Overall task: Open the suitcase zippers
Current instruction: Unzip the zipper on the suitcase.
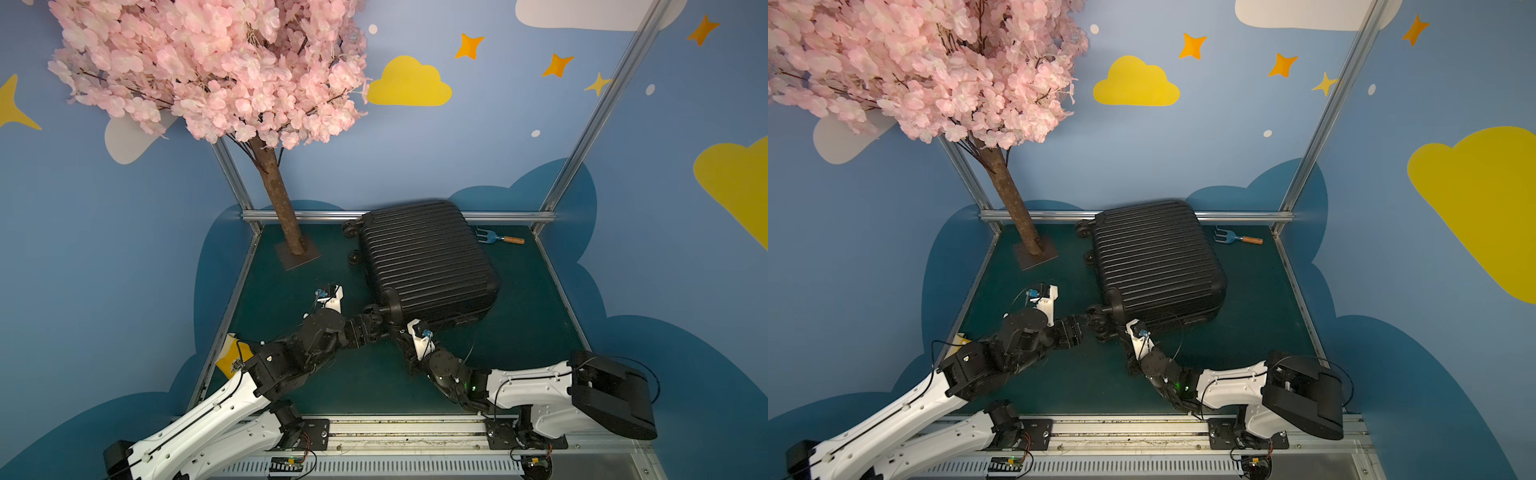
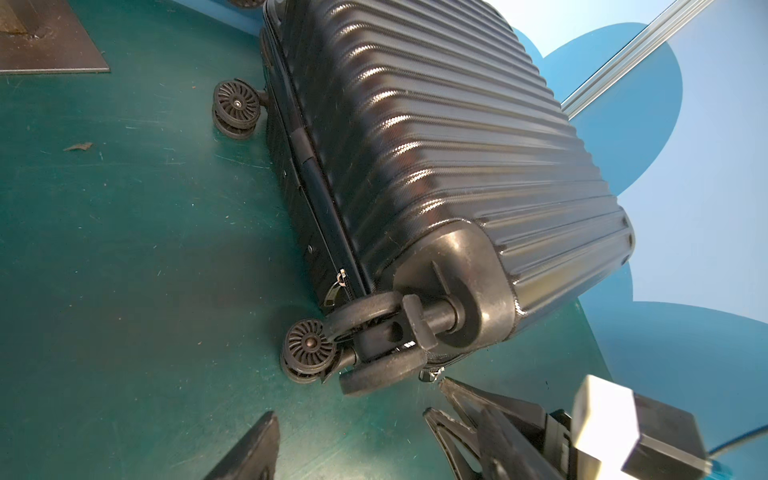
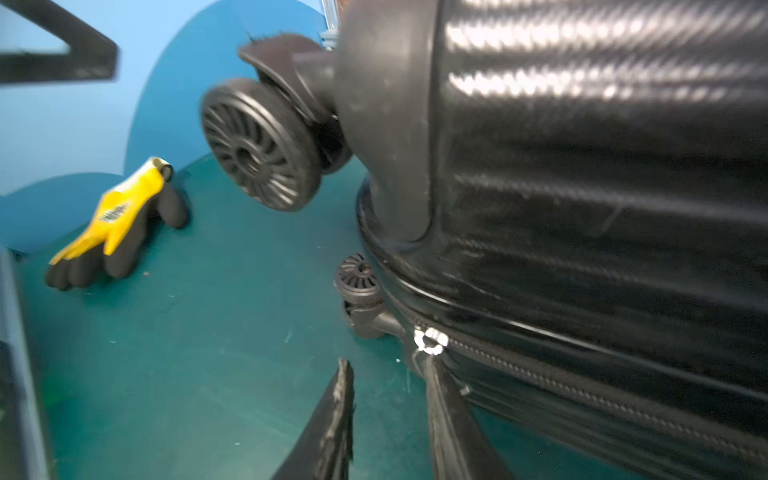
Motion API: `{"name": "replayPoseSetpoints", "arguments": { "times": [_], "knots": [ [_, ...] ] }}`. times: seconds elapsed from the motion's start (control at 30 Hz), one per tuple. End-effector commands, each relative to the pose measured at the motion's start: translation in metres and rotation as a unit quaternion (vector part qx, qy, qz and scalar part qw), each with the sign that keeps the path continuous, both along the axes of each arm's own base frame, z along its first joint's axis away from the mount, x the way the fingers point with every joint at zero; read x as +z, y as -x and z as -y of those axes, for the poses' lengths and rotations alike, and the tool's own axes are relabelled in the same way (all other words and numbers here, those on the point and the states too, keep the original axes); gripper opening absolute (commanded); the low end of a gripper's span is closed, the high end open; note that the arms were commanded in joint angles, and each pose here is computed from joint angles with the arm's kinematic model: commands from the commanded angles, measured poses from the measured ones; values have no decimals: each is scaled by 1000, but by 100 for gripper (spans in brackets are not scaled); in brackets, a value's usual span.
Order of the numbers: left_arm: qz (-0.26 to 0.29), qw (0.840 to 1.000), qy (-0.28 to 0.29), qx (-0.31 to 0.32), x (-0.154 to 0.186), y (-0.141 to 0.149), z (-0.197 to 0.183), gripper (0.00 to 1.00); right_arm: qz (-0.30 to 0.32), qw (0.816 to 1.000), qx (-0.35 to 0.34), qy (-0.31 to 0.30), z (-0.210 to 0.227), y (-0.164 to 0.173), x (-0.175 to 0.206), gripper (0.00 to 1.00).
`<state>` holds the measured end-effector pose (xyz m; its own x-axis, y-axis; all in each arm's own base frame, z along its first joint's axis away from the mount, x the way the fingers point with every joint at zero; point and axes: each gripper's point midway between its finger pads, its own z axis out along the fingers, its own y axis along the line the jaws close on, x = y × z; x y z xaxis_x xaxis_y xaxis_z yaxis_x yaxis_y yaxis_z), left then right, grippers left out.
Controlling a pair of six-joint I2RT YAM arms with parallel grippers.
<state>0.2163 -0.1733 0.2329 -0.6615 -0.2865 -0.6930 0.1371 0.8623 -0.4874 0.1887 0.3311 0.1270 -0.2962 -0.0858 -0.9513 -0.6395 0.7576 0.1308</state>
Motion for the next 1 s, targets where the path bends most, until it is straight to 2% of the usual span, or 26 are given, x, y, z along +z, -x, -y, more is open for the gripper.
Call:
{"name": "replayPoseSetpoints", "arguments": {
  "times": [0.0,0.2,0.33,0.4,0.5,0.57,0.67,0.8,0.9,0.97],
  "knots": [
    [0,1000,-2,3,0,1,-4,75,-3,999,-29,-15,2,-10,-1,35],
    [4,1000,-3,6,0,0,-7,76,-3,999,-50,-1,-2,-19,-9,37],
    [3,1000,-4,13,-3,-2,-10,76,-2,998,-66,-1,-3,-26,-11,35],
    [-1,1000,-3,16,-7,-3,-10,76,-1,998,-70,-6,-3,-30,-10,28],
    [-19,999,7,30,-15,-4,-10,77,7,997,-73,-9,-4,-34,-4,10],
    [-33,998,26,36,-19,-5,-8,77,10,997,-71,-6,-4,-34,-3,1],
    [-55,995,72,47,-22,-6,-1,78,7,998,-66,-5,-3,-32,-5,0],
    [-105,981,143,76,-22,-6,8,80,3,998,-57,-11,-3,-30,-7,0],
    [-97,978,173,63,-11,-9,15,82,0,999,-47,-13,-6,-28,-7,0],
    [-102,976,179,76,-12,-13,12,88,-1,999,-39,-16,-8,-26,-7,0]
  ]
}}
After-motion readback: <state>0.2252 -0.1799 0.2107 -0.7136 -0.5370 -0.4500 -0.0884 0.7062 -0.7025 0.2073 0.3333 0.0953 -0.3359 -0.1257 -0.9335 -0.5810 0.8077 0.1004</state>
